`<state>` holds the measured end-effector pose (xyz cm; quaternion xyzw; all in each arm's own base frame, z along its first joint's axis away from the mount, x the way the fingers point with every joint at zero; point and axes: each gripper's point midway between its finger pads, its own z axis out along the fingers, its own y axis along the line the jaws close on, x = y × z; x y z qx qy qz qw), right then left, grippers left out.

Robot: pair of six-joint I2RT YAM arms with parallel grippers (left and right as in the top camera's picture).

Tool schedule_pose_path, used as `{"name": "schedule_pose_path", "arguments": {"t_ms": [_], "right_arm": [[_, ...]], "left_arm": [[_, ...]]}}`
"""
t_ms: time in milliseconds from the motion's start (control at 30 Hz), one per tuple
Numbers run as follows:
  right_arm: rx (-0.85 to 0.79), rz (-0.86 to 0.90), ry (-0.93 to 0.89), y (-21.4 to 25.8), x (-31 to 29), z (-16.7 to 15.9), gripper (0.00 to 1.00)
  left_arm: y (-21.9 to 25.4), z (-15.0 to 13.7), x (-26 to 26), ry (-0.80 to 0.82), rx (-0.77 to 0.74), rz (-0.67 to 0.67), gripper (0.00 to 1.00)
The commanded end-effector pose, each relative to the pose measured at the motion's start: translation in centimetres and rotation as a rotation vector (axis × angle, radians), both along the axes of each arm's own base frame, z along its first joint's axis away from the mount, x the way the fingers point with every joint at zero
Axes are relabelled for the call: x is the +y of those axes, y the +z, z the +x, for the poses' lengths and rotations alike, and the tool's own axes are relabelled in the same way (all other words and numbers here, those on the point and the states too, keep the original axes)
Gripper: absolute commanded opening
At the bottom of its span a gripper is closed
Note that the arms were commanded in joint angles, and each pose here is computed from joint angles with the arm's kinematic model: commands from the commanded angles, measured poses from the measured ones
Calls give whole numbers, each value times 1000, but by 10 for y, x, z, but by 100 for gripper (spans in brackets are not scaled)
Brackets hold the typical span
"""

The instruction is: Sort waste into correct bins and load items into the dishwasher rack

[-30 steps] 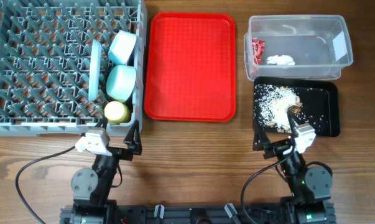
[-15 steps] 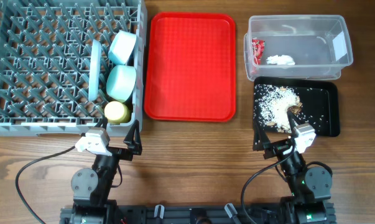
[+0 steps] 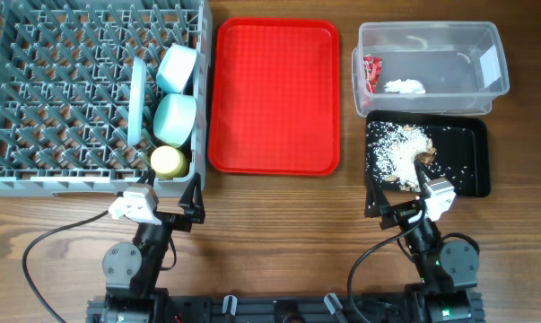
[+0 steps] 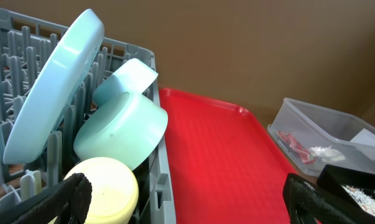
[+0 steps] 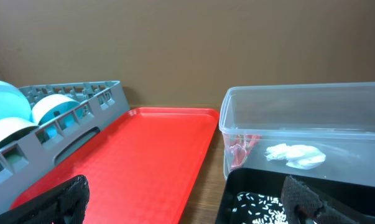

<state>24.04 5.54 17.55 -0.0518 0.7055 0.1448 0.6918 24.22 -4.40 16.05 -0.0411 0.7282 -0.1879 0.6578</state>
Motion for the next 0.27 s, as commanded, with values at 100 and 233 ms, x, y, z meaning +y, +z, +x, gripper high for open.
{"name": "schedule_pose_path", "arguments": {"t_ms": [100, 233], "right_arm": [[-13, -8, -23, 2, -4, 1, 100], [-13, -8, -23, 2, -4, 1, 100]], "left_arm": [[-2, 0, 0, 5, 6, -11, 100], [-2, 0, 0, 5, 6, -11, 100]]}}
